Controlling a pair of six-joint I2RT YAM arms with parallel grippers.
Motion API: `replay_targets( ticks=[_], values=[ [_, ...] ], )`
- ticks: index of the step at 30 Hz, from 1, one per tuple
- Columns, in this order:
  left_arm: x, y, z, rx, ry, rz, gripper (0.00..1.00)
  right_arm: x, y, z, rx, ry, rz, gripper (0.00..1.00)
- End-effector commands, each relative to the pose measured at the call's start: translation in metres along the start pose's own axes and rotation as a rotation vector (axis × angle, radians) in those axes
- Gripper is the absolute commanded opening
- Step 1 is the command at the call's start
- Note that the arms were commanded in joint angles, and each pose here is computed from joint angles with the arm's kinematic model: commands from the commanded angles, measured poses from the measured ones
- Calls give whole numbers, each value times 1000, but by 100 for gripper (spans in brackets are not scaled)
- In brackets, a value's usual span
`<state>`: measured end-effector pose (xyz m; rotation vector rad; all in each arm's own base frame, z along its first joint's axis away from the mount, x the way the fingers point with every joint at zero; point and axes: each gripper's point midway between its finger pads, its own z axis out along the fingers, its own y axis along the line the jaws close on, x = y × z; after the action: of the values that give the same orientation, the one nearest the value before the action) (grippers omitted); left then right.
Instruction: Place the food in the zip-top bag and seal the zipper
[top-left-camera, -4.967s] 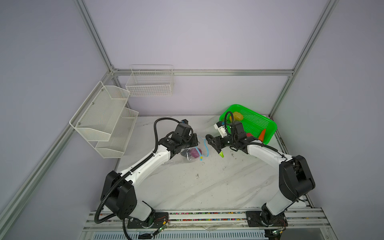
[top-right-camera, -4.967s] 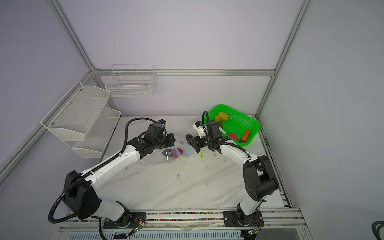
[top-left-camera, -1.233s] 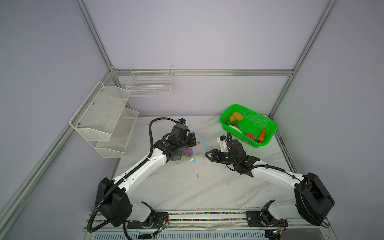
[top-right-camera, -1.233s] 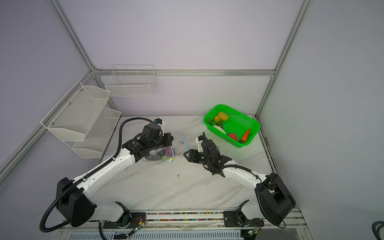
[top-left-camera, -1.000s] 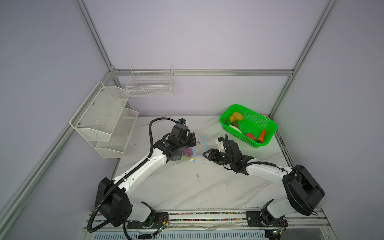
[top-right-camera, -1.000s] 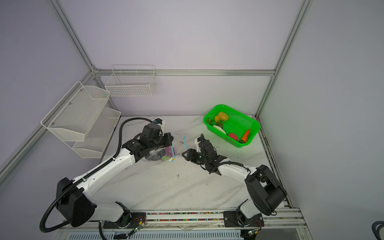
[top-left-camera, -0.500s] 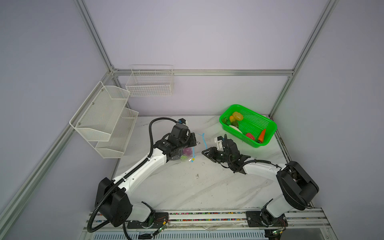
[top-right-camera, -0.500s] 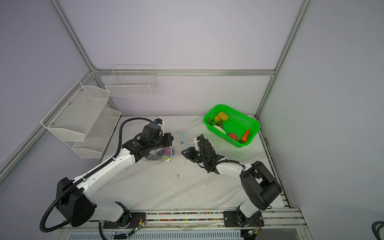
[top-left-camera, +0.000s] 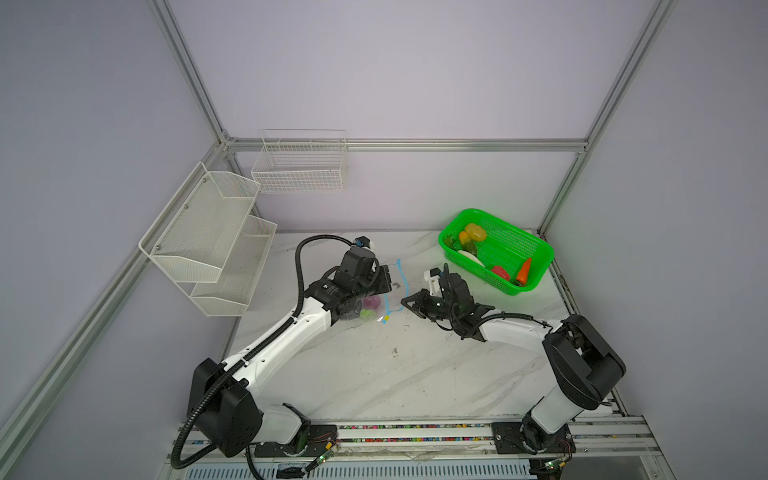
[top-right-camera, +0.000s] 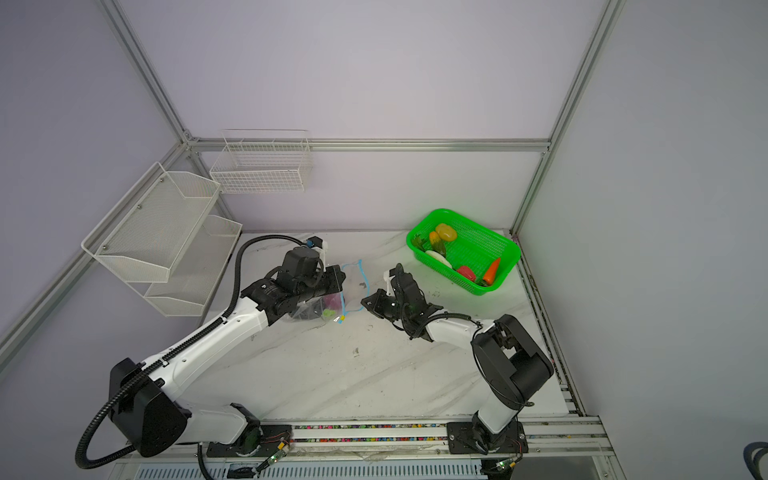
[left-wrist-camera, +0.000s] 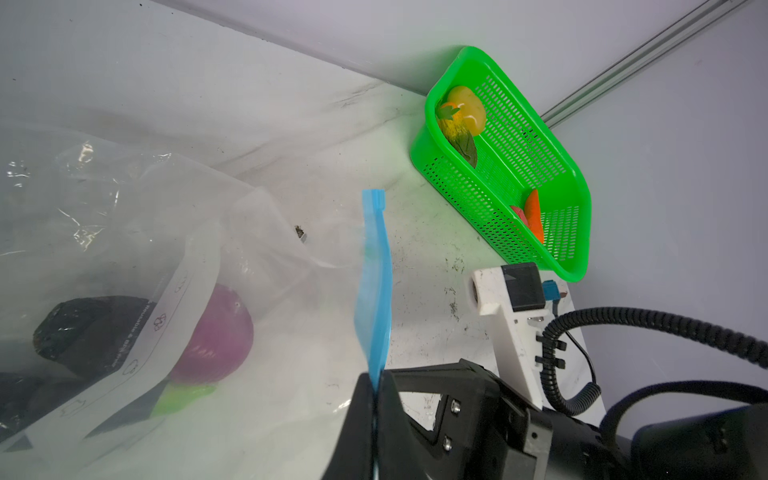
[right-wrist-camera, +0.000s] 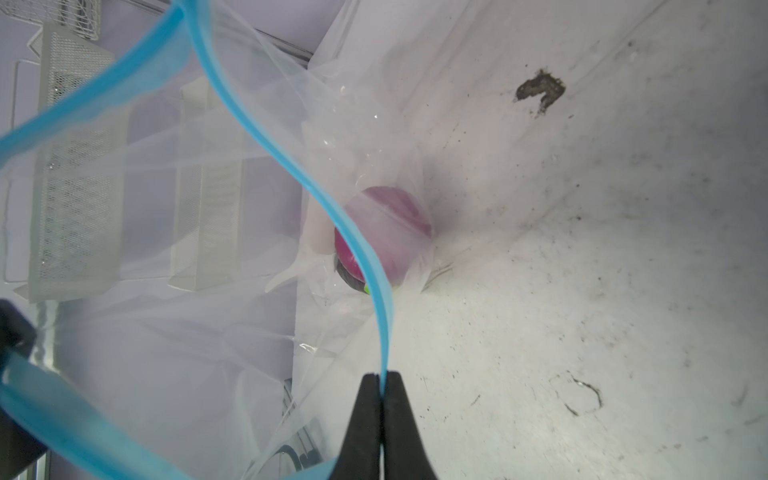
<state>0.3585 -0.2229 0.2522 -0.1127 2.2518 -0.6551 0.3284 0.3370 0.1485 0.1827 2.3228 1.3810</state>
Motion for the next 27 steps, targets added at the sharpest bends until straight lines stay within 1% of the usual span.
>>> replay_targets(
  ticks=[1,7,14,27],
  values=[
    [-9,-4,-15,18,-47,8,0,-12,25,-6,-38,-23,-38,1],
    [-18,-10,-29,31,-70,9,0,-21,52,-9,-46,-35,-100,0],
    [-39,-16,-53,30,-136,19,0,-39,92,-14,-70,-66,-179,0],
    [-72,-14,-99,-7,-259,45,0,-58,143,-15,-118,-84,-254,0]
  ],
)
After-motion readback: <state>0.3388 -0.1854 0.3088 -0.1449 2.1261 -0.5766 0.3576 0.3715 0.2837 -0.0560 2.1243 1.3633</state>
